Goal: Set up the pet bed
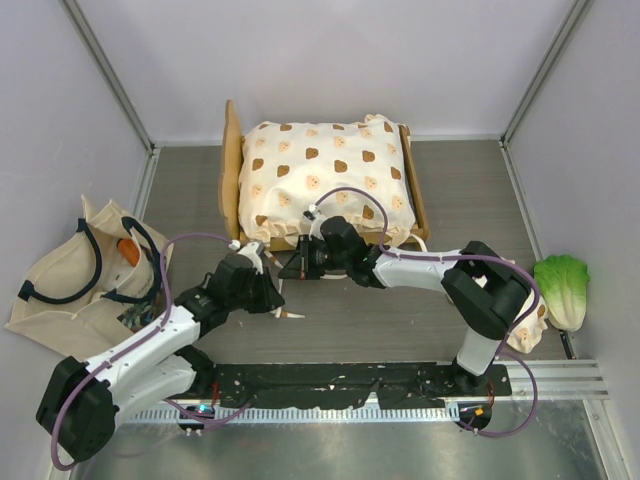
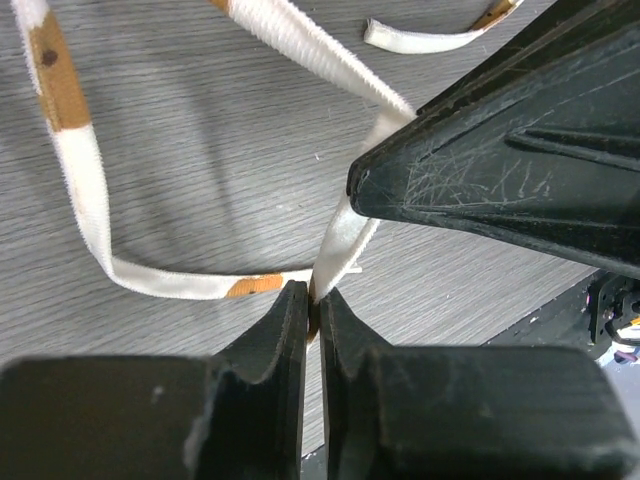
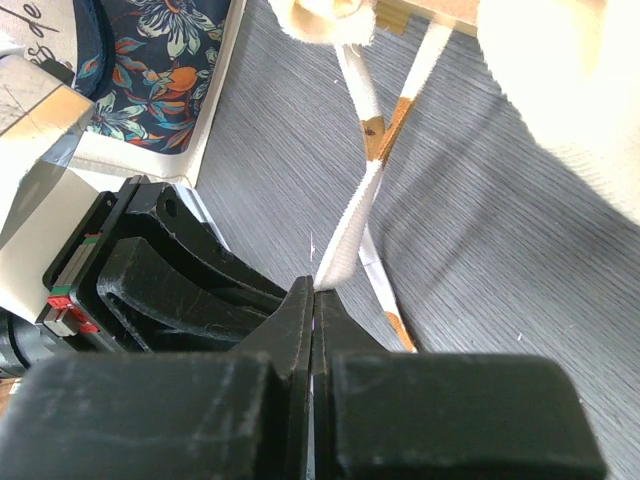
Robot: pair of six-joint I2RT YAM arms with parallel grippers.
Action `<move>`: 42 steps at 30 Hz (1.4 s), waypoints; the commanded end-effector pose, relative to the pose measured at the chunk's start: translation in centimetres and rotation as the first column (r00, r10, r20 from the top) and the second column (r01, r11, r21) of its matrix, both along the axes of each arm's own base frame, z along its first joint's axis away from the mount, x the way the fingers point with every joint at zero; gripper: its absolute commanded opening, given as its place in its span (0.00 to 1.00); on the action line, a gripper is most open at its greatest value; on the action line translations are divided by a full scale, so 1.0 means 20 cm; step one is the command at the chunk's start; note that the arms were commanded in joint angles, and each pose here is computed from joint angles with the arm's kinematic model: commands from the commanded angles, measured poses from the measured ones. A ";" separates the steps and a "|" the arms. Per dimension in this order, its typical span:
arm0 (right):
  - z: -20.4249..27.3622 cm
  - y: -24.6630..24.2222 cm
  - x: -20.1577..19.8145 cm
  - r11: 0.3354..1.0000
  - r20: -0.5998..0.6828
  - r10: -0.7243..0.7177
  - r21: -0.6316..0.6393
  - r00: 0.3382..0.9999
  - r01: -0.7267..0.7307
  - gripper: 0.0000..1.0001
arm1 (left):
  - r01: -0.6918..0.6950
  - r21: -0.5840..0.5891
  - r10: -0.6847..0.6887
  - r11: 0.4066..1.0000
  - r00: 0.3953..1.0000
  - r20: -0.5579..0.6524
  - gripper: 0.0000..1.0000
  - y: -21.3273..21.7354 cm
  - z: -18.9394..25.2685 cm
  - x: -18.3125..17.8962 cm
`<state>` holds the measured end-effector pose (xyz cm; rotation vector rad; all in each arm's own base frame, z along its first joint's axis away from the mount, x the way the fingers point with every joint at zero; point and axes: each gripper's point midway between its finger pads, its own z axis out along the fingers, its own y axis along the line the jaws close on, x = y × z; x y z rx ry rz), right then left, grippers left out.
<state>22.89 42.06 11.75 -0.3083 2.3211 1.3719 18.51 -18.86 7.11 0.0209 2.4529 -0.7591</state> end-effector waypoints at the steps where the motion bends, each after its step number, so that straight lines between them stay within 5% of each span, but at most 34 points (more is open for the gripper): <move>1: 0.15 0.05 0.02 0.997 0.054 0.025 0.067 0.998 -0.029 0.01 | 0.007 -0.012 -0.007 1.000 1.000 0.027 0.06 -0.01 0.03 0.01; 14: -0.10 0.03 -0.05 0.990 0.051 0.021 -0.142 0.998 -0.014 0.02 | -0.270 0.019 0.271 0.963 0.962 -0.038 0.00 0.16 0.07 0.00; 22: -0.05 0.02 -0.01 0.985 0.120 -0.033 -0.164 0.992 0.053 0.36 | -0.385 0.192 0.400 0.903 0.915 -0.048 0.00 0.35 0.05 -0.04; 31: 0.22 0.13 0.17 0.988 0.249 -0.132 -0.048 0.959 0.149 0.37 | -0.400 0.207 0.416 0.893 0.908 -0.042 0.00 0.36 0.02 -0.03; 42: 0.11 0.33 0.32 0.979 0.234 -0.196 -0.006 0.952 0.203 0.37 | -0.388 0.212 0.398 0.897 0.917 -0.007 0.00 0.37 0.05 0.02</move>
